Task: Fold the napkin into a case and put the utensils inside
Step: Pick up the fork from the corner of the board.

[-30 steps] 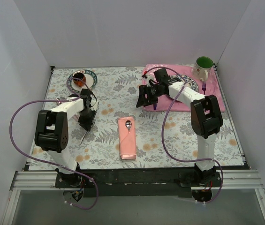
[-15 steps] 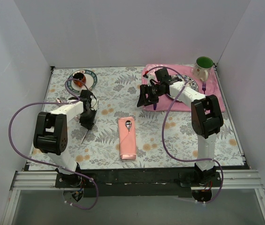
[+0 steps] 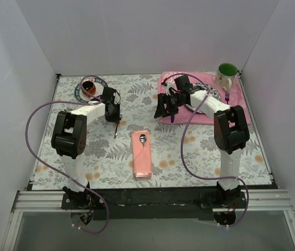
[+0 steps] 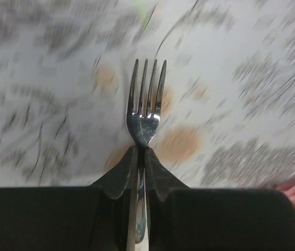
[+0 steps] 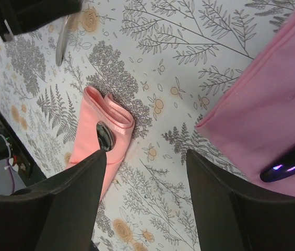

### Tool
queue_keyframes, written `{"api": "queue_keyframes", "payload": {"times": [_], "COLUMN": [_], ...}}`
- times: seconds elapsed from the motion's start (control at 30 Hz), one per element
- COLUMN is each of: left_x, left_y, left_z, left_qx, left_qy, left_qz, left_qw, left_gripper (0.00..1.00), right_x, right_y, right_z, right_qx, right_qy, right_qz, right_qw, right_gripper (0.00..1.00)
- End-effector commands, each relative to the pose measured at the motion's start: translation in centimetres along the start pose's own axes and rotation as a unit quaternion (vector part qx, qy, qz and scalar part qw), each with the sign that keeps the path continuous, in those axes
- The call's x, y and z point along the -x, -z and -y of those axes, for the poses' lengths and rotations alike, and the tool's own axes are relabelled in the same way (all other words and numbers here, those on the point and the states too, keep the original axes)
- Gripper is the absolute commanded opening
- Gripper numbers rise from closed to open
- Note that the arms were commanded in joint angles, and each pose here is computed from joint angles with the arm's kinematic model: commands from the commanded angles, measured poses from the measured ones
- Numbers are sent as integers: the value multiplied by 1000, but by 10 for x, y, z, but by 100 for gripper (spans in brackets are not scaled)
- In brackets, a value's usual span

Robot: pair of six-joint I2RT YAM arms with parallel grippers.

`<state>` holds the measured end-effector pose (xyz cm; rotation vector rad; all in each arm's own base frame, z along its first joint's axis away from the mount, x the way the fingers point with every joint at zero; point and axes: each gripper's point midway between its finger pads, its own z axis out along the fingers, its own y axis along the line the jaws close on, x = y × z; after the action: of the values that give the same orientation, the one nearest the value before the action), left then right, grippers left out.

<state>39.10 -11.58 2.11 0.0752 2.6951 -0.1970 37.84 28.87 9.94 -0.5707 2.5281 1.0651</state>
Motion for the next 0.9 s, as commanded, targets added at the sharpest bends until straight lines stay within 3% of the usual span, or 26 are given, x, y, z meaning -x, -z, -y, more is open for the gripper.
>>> {"api": "queue_keyframes", "payload": {"times": [0.0, 0.13, 0.43, 0.63, 0.67, 0.8, 0.87], "left_x": [39, 37, 17, 21, 25, 37, 55], "left_y": [-65, -90, -101, -96, -94, -64, -20], "left_z": [24, 19, 11, 10, 11, 13, 21], "left_qx": [-13, 0, 21, 25, 25, 33, 17], "left_qy": [26, 39, 57, 48, 47, 70, 103], "left_qz": [38, 34, 23, 10, 11, 22, 66], "left_qw": [999, 999, 998, 998, 999, 997, 992], "left_gripper": [7, 18, 23, 9, 0, 0, 0], "right_x": [2, 1, 4, 8, 8, 10, 10], "right_y": [11, 16, 16, 17, 17, 21, 24], "right_z": [10, 17, 21, 19, 19, 16, 11], "right_qx": [-11, -15, -10, -9, -9, -7, -3], "right_qy": [1, -5, -14, -12, -12, -9, -3], "right_qz": [6, 6, 8, 13, 13, 17, 18], "right_qw": [1000, 1000, 1000, 1000, 1000, 1000, 1000], "right_gripper": [71, 71, 71, 71, 71, 71, 71]}}
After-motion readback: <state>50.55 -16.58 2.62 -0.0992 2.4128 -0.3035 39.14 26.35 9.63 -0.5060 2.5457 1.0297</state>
